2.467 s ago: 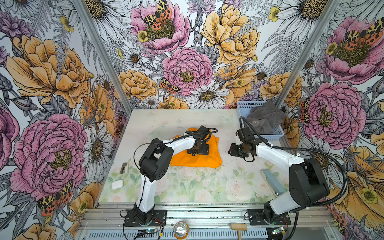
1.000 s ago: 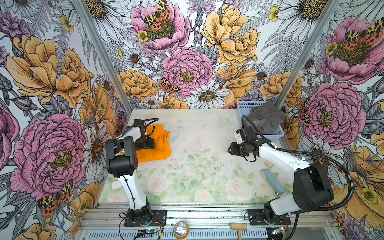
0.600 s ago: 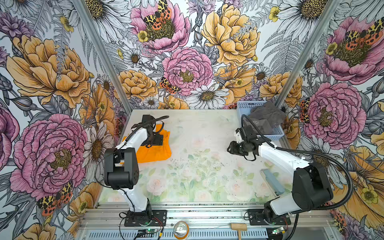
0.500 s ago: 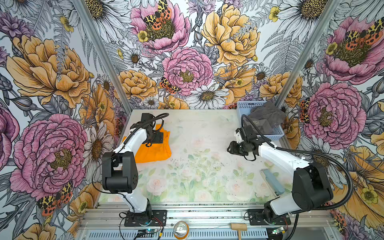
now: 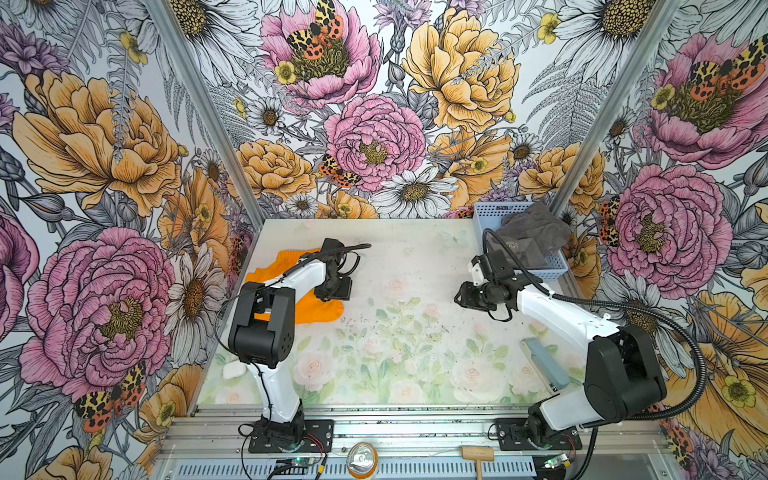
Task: Fold and stack the mixed laundry pile
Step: 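Release the shorts with the left gripper while the right reaches into the basket, then grasp the grey towel in the basket with the right gripper and lift it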
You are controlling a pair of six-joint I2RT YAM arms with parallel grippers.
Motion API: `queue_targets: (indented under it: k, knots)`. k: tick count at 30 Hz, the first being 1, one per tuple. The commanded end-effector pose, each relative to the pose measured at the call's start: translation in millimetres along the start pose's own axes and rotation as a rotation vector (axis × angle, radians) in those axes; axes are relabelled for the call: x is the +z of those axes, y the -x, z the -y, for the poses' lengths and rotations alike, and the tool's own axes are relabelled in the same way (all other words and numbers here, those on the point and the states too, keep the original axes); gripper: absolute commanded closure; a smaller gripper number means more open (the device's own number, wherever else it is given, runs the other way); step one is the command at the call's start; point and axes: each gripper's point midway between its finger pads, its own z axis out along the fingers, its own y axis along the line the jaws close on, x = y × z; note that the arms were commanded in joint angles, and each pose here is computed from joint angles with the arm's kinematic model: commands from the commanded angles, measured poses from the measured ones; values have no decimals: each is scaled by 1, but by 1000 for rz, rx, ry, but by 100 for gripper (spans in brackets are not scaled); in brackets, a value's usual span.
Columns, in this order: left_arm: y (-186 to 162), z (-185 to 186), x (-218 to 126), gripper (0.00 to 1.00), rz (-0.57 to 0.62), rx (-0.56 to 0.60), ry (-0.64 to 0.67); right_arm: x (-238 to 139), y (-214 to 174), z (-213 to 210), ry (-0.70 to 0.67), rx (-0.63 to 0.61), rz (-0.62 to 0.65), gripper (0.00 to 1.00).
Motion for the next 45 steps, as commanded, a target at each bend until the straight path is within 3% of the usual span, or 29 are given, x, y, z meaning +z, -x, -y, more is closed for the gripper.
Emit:
queue_targets:
  k: [1,13,16,18,24,30,35,39,45]
  knots:
    - [-9,6,8,48,-16,-7,-18,-11,6,-1,1,5,43,59]
    - [-45,13,9,53,-68,20,-7,-9,7,0,-2,2,41,60]
    - [-41,12,2,48,-43,14,-1,-10,11,2,-13,-2,51,59]
    - [-31,13,-9,38,-4,6,-7,-13,20,6,-25,0,72,59]
    - [7,24,-63,11,169,-23,-58,-37,81,43,-106,67,205,53]
    - [20,48,-112,2,297,-29,-141,-62,156,111,-262,172,344,44]
    - [12,71,-127,1,347,-60,-244,-71,211,160,-388,239,430,34]
    - [4,84,-129,1,367,-94,-307,-38,229,197,-404,320,382,31]
    - [-4,90,-126,1,360,-98,-319,19,214,222,-325,468,263,31]
